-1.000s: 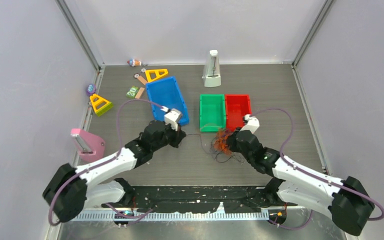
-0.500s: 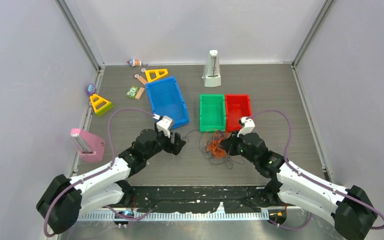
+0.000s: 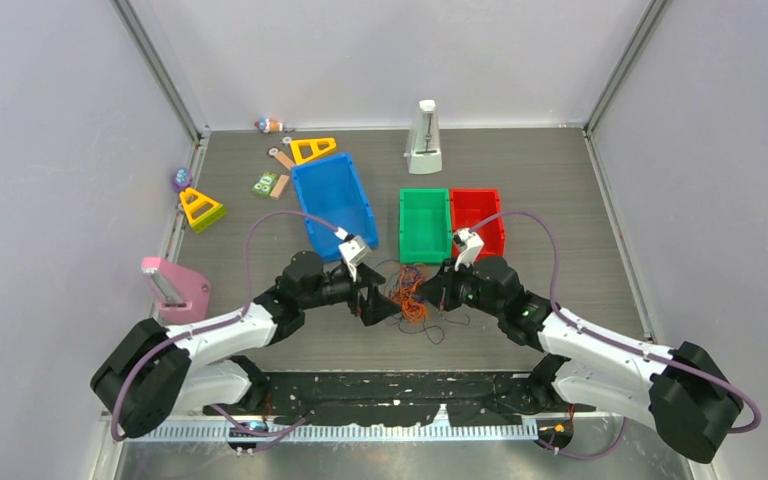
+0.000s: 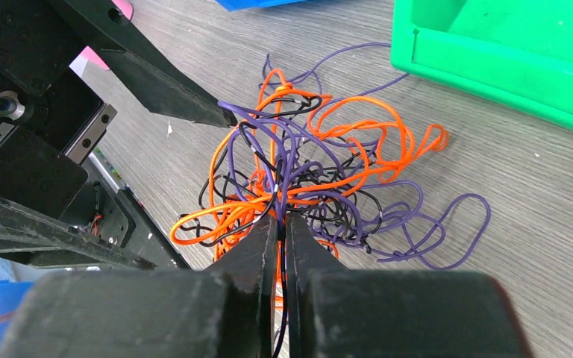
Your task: Untangle the cables
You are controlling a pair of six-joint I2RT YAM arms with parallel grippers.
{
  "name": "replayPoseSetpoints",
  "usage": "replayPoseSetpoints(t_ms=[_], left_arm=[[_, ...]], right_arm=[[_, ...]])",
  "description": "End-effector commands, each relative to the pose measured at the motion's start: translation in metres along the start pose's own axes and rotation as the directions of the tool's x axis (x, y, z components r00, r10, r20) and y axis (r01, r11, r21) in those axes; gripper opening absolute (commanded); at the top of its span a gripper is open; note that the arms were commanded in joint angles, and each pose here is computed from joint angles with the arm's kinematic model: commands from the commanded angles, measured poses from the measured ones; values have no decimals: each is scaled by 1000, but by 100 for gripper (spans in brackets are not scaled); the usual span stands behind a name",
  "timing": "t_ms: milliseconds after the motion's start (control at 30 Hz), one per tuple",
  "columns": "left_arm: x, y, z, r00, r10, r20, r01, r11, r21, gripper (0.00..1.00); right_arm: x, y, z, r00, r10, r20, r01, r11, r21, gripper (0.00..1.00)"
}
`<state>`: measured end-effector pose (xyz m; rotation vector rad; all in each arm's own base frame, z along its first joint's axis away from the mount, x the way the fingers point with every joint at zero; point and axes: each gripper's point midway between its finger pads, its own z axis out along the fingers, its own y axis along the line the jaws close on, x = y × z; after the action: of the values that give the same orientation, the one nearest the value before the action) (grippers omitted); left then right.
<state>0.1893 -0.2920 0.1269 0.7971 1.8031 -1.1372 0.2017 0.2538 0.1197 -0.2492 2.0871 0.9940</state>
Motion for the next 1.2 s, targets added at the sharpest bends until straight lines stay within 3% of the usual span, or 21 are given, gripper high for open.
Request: replayPoseSetpoints(t_ms=[0,167,267,300,333,367,467,533,600,633,733,767,867,967,1067,1133,1167], left_arm=[[-30,-14,10,997,17,70,-22,997,76,92],[-17,-4,26,999,-41,-24,42,998,38,82],[-9,0,36,993,-64,-99,67,997,31,47],[-7,2,38,991,-71,-111,74,997,21,30],[-6,6,38,989,-77,-124,77,997,-4,7],[-5,14,37,988,-83,-132,76,995,-56,0],[-7,50,21,991,-85,-104,55,963,-263,0],[-11,66,7,995,-82,-49,59,935,-349,0],[-11,85,-11,997,-75,-16,59,884,-463,0],[-12,91,-19,998,-66,-4,55,859,-509,0],[-15,117,-48,999,-38,22,43,740,-671,0],[-16,123,-58,999,-33,35,48,699,-714,0],[-16,137,-85,997,-23,75,74,582,-810,0],[-15,149,-109,993,-30,113,115,458,-882,0],[-13,157,-130,990,-36,133,137,346,-928,0],[-14,153,-121,993,-33,117,121,402,-908,0],[-18,146,-108,993,-23,114,111,482,-869,0]], right_arm=[[-29,33,3,997,-10,75,19,994,-112,5],[-28,40,6,998,-4,68,13,991,-133,5],[-28,40,6,997,0,71,9,991,-130,5],[-28,37,7,997,2,73,7,994,-111,5],[-29,35,6,997,4,79,4,995,-100,6],[-28,26,6,997,8,78,-4,999,-52,6],[-25,-1,1,997,23,77,-30,995,94,5],[-18,-35,-7,997,41,69,-58,959,278,5],[-13,-83,-27,992,52,114,-105,846,523,5],[-2,-101,-40,994,58,92,-102,790,604,5],[9,-145,-84,973,90,210,-224,564,795,5],[8,-149,-90,948,122,292,-312,524,793,5],[12,-168,-120,914,88,396,-395,413,820,5],[4,-169,-130,871,78,485,-470,421,776,5],[-3,-168,-134,865,51,498,-467,442,766,5],[-10,-162,-131,875,38,483,-441,475,761,8],[-9,-157,-126,920,16,392,-344,514,786,28]])
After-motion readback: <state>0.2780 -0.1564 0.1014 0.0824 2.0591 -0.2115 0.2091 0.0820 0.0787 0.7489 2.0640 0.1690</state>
